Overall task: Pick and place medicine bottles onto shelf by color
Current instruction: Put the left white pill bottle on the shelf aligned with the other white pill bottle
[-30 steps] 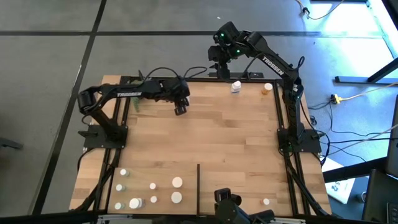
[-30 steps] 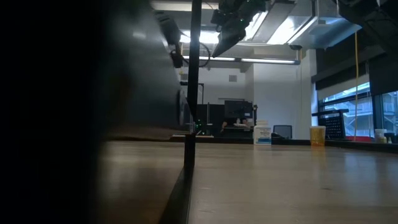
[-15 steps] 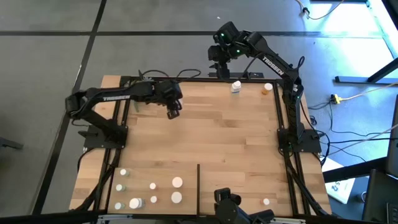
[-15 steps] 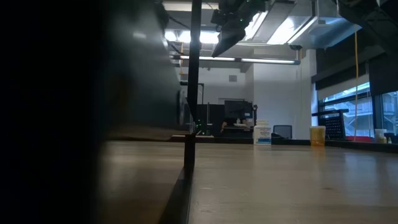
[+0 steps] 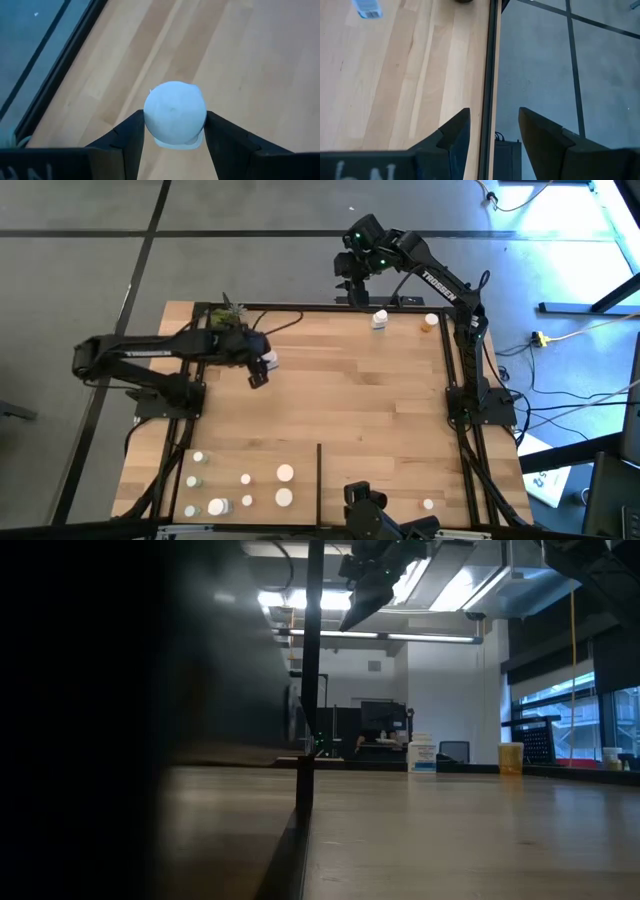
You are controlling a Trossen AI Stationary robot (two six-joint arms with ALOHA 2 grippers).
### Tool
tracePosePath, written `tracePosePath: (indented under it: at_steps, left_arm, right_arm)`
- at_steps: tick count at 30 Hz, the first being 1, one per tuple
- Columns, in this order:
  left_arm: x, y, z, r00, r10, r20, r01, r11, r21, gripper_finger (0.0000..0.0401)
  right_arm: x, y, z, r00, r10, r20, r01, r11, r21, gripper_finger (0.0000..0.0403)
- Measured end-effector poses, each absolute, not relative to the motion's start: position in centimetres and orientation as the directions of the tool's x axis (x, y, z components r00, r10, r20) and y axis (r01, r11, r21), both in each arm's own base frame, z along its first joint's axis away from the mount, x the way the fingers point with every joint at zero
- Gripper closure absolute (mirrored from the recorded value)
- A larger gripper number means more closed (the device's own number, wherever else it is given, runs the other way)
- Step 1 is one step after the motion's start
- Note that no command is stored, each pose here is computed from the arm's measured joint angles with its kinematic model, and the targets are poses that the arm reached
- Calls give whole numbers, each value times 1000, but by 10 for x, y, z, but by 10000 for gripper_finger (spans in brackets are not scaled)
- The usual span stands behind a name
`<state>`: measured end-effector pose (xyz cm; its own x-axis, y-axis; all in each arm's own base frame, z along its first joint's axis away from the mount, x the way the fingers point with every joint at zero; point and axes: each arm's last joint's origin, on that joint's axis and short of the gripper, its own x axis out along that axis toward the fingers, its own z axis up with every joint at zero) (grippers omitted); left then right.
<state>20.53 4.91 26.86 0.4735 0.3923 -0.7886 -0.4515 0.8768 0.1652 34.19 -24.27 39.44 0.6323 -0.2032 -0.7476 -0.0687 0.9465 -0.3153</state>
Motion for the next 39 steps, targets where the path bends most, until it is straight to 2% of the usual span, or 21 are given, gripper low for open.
tracePosePath:
  at_steps: [17, 23, 39]
  left_arm:
    - [186, -12, 270, 463, 356, -812, -415, 896, 156, 224]
    - [180, -32, 274, 516, 320, -794, -393, 913, 112, 224]
    - [167, -69, 273, 555, 219, -802, -341, 940, 21, 224]
  right_arm:
    - [342, -243, 394, 633, -203, -747, -69, 946, -316, 233]
    - [342, -243, 394, 633, -203, -747, -69, 946, -316, 233]
    - [342, -243, 394, 633, -203, -747, -69, 946, -316, 233]
